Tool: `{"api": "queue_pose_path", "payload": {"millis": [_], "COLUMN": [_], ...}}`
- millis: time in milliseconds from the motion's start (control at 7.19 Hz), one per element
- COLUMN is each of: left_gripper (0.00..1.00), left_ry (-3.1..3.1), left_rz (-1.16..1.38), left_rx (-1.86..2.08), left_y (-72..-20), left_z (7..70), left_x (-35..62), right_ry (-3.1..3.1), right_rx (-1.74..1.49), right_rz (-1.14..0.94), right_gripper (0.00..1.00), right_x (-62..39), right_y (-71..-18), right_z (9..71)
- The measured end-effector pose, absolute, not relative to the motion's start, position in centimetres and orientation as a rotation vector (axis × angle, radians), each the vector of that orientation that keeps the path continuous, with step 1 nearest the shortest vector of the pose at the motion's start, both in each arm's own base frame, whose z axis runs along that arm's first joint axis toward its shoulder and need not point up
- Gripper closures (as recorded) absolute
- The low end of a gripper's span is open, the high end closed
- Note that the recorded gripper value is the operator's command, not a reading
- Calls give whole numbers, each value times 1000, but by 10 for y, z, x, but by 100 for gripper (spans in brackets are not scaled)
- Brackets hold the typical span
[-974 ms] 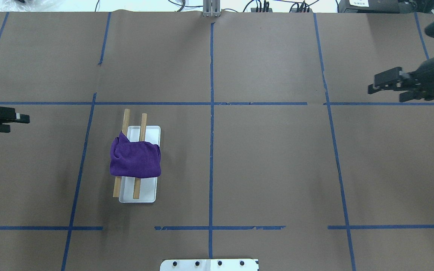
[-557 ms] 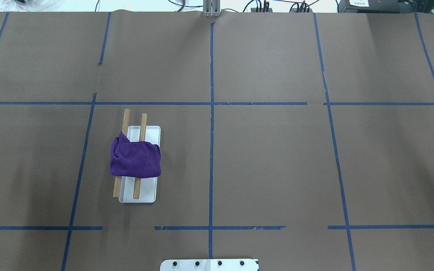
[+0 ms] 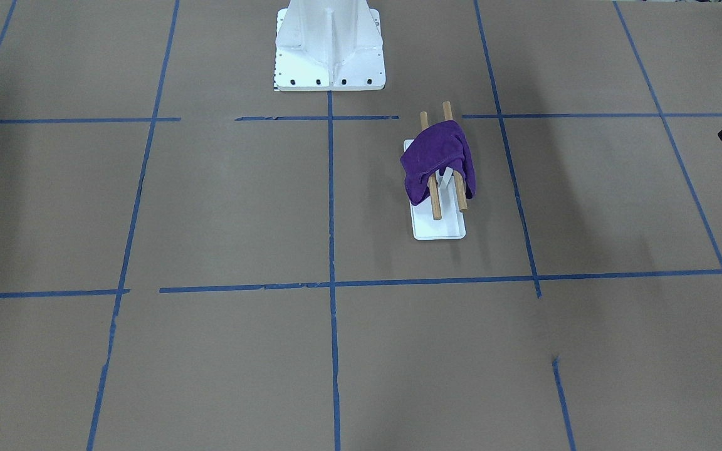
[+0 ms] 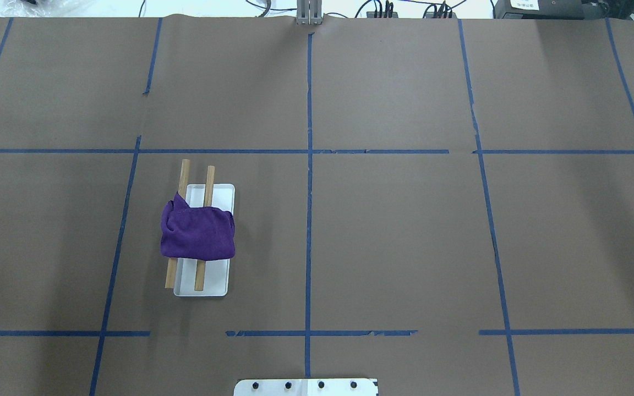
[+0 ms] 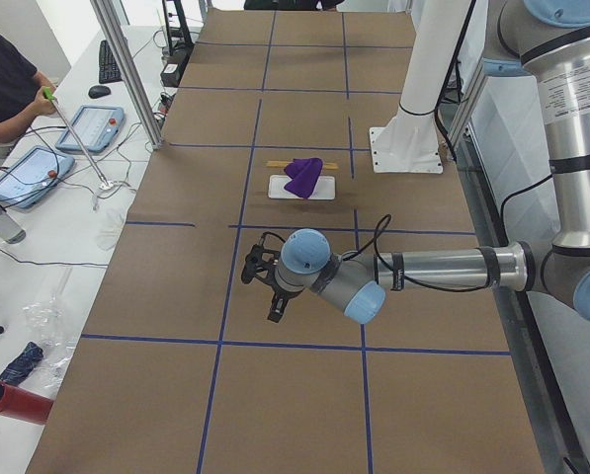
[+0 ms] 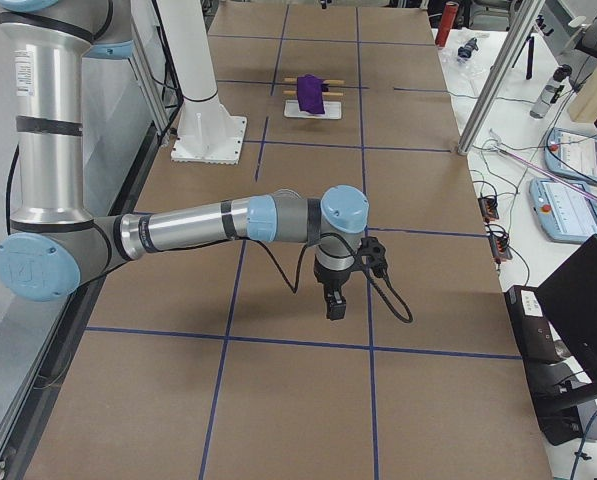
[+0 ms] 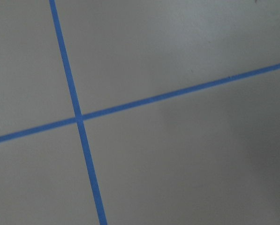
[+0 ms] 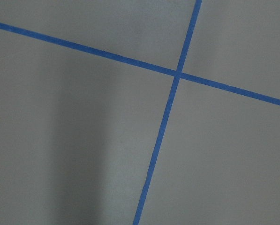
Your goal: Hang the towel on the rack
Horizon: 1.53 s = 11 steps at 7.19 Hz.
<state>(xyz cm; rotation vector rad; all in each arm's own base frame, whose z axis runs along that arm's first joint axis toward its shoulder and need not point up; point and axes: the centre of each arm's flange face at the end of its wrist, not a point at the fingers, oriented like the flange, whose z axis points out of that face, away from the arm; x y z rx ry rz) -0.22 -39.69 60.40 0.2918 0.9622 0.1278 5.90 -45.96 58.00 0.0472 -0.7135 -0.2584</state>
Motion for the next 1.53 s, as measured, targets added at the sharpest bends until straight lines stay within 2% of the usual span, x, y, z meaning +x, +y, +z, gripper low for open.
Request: {"api": "queue_pose_path", "payload": {"millis": [835,1530], "left_gripper": [0,0], "left_ry": [732,761], "left_rz": [132,153], "left_rx": [170,120], "left_y": [-405,-406], "left_z": [600,586], "left_x": [-60,-62], "right_ry": [-721,-739], "right_rx": [3,-42], "right_rz": [-314,-286], "right_gripper": [0,0], "right_x": [61,64], "right_y": [-459,-435], "right_z": [600,628]}}
